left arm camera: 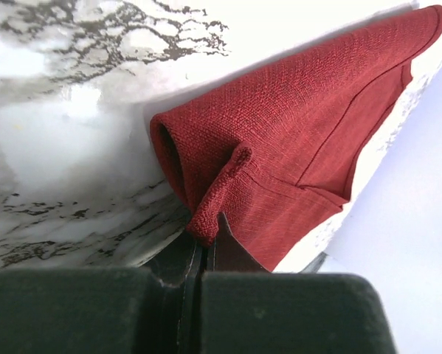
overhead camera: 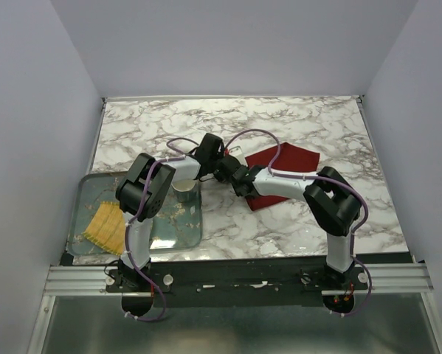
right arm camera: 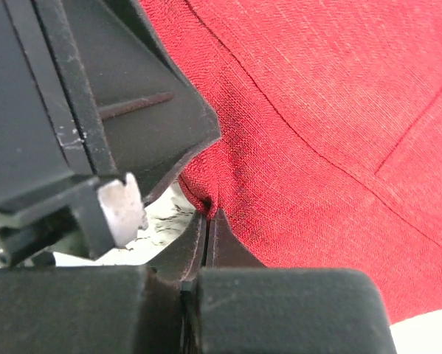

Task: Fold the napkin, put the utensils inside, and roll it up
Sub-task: Roll the napkin with the utensil

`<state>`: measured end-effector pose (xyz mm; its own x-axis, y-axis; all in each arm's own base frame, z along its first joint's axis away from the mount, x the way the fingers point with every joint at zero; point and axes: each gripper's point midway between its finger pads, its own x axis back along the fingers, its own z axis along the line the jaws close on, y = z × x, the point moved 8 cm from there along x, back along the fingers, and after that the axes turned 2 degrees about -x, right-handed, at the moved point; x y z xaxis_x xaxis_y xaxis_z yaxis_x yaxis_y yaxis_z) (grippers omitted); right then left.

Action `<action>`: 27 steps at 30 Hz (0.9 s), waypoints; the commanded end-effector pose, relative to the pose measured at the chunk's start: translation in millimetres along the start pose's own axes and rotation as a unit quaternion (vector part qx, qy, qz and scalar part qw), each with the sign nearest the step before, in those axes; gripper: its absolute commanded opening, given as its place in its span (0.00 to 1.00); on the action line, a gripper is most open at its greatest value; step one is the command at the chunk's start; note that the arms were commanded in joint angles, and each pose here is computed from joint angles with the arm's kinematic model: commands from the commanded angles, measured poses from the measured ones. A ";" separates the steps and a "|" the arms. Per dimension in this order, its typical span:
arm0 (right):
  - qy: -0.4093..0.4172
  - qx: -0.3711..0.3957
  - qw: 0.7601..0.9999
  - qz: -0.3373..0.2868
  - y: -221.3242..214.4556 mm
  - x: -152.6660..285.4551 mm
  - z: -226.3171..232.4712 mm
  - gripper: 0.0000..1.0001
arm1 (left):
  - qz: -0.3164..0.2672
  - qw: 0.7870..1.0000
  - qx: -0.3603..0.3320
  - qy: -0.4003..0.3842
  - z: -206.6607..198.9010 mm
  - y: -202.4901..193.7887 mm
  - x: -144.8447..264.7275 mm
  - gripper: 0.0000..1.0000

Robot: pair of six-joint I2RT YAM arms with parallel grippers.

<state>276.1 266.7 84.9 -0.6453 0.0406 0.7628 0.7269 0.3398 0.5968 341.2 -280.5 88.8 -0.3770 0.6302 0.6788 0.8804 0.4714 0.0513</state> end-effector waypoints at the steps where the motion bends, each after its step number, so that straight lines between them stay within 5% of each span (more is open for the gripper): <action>1: 0.084 0.016 0.995 0.057 -14.5 -7.1 -5.1 0.00 | -0.022 0.996 -0.083 -0.008 -18.8 12.1 17.9 0.05; 9: 0.296 -0.098 0.944 0.112 5.4 -14.9 -27.1 0.01 | -0.070 0.981 -0.183 0.012 -38.3 29.1 36.8 0.50; 17: 0.383 -0.151 0.901 0.133 6.2 -27.3 -53.6 0.01 | -0.108 0.967 -0.231 0.017 -53.1 29.2 75.0 0.58; 27: 0.476 -0.214 0.839 0.154 -10.4 -44.5 -71.2 0.01 | -0.052 0.974 -0.222 -0.004 -32.4 -4.6 62.4 0.65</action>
<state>325.7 200.0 79.6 -0.1796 -0.6946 0.6966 0.9480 0.0669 0.3111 344.7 -258.1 177.7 -0.5435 0.5695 0.6166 0.8319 0.2677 0.4860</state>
